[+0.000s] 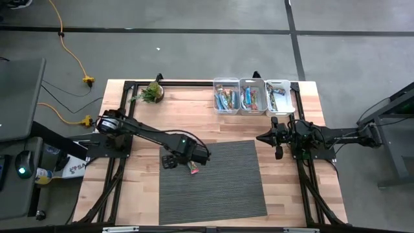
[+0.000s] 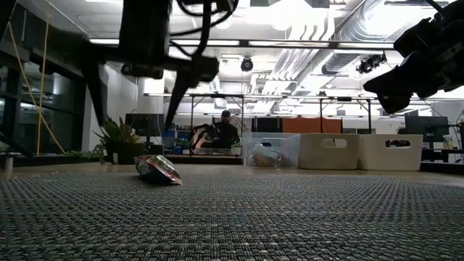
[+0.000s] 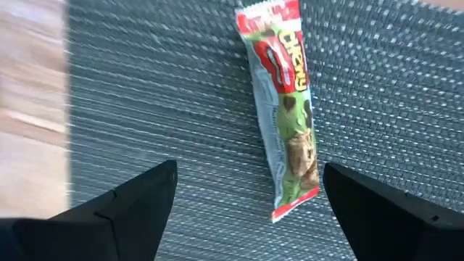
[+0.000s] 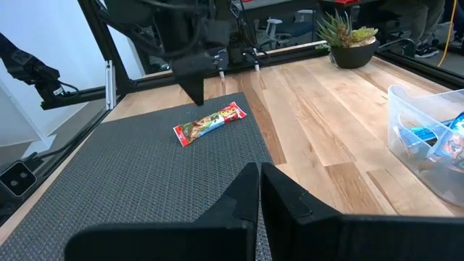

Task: Pick and place Granola Bars by type
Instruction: Put the red granola bar into the gray bin

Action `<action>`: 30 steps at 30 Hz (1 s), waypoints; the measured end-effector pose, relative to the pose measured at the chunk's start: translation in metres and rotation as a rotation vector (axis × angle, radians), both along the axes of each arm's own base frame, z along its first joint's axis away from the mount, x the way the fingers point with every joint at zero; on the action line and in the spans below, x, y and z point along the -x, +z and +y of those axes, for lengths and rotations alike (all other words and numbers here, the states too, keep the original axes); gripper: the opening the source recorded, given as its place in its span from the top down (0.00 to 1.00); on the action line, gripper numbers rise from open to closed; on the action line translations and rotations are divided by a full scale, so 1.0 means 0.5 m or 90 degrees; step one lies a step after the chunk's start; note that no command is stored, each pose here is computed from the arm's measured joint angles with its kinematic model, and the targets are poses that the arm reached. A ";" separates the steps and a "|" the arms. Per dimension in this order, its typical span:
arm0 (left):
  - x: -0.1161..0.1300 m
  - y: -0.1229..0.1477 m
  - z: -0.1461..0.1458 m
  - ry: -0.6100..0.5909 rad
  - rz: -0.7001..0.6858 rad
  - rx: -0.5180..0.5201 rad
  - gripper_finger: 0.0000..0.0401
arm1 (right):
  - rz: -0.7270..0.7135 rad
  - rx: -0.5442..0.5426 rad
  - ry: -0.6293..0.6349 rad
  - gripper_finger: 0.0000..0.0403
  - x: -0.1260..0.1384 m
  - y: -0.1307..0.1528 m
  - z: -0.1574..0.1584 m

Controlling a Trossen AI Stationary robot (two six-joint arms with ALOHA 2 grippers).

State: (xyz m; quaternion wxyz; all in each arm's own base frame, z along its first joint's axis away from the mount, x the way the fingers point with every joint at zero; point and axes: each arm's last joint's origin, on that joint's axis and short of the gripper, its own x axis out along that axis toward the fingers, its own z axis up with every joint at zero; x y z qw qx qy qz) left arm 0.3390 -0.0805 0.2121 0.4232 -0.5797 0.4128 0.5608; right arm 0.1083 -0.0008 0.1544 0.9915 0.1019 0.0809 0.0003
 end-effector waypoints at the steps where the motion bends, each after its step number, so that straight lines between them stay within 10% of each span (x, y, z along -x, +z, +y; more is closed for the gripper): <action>1: -0.001 -0.009 0.002 0.006 -0.007 0.008 0.15 | 0.000 0.000 0.000 1.00 0.000 0.000 0.000; 30: -0.009 -0.067 0.087 0.111 -0.033 0.036 0.15 | 0.000 0.000 0.000 1.00 0.000 0.000 0.000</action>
